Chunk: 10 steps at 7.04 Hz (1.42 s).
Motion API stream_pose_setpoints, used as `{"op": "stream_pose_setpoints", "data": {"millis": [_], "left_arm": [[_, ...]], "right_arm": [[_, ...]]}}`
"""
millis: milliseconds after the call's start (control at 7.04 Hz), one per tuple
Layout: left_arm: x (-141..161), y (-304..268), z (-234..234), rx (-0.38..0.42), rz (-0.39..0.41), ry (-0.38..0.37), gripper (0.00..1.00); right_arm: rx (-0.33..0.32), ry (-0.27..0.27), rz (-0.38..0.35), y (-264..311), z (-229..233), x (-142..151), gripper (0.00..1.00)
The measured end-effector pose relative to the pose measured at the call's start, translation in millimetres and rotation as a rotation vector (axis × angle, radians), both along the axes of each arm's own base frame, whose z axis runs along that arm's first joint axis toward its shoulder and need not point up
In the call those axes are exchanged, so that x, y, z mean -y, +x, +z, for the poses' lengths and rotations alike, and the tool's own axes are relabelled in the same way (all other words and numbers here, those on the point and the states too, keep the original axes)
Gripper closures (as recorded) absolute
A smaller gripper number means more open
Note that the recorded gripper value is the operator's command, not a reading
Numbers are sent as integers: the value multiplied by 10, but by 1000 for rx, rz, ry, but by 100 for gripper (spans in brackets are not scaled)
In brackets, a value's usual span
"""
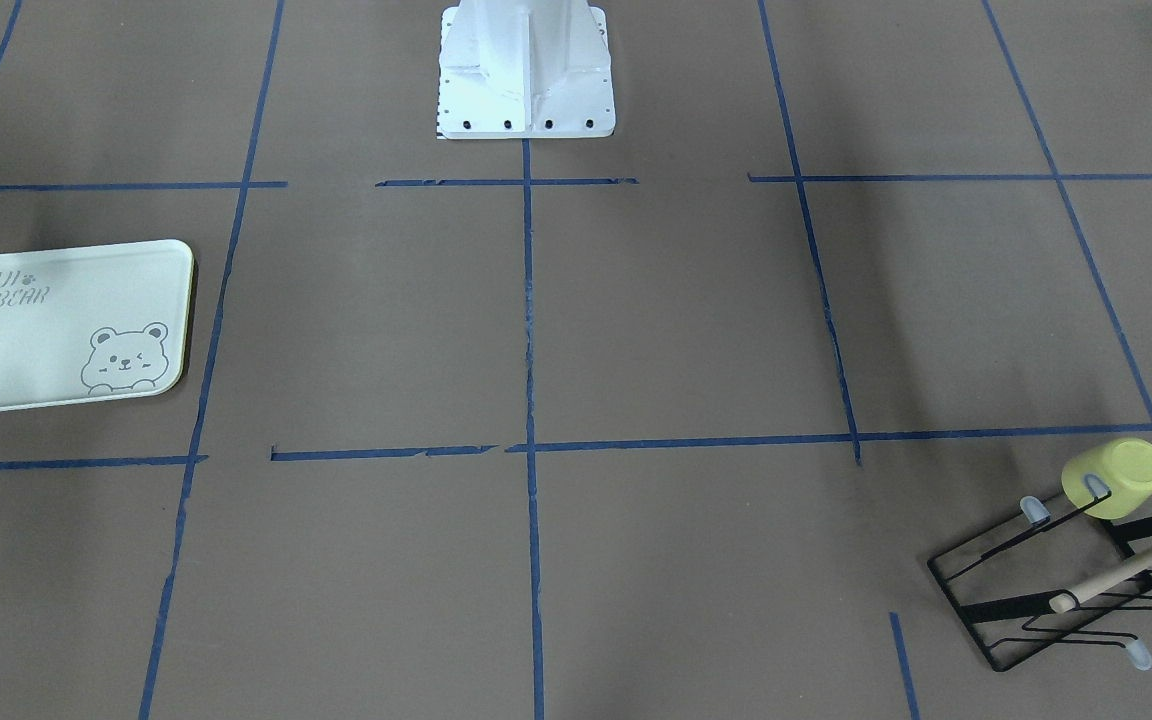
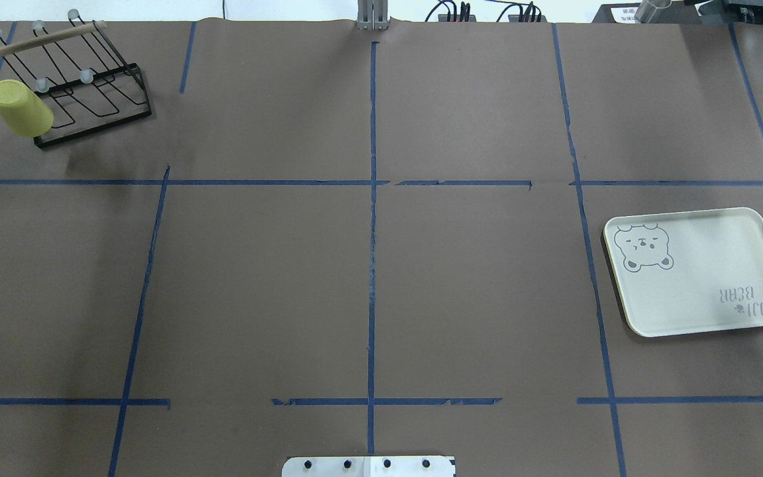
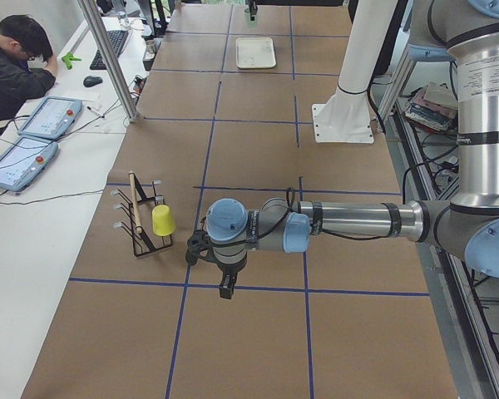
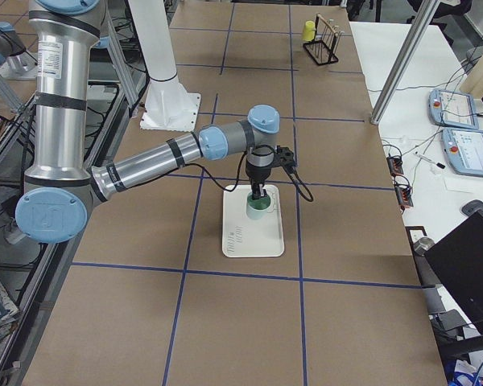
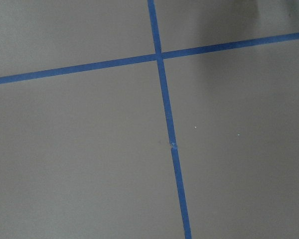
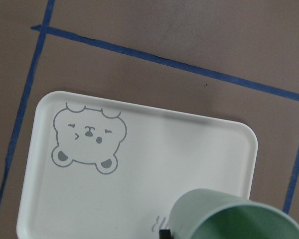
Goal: Left arm grabs green cup and hands to right arm on tray
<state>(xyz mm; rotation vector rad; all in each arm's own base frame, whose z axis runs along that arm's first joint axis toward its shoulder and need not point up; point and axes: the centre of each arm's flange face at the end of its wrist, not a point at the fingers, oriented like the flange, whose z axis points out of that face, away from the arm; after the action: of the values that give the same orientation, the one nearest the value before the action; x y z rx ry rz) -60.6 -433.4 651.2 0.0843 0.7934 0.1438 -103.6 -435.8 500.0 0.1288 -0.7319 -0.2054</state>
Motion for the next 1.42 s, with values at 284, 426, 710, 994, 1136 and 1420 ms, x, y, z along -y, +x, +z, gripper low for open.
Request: {"op": "stream_pose_setpoints", "data": {"millis": [284,426,710,994,1136,1420], "left_arm": [[-9,-8,7,8,0,0,0],[-5,-9,5,9,0,0,0],[1,-10,0,10,-1,2,0],[3,-10,-3,10,-1,3,0],[3,-10,-4,10,-1,3,0],[5,-10,-3,10,-1,3,0]], "right_arm": [[43,-20,58,-331,58,-41,98],[41,-32,70,-519,68,-98,97],[1,-50,80,-868,121,-225,78],[-33,-55,75,-1036,216,-267,0],[-39,-58,71,-1075,248,-261,0],[-29,-51,68,-1096,189,-258,0]]}}
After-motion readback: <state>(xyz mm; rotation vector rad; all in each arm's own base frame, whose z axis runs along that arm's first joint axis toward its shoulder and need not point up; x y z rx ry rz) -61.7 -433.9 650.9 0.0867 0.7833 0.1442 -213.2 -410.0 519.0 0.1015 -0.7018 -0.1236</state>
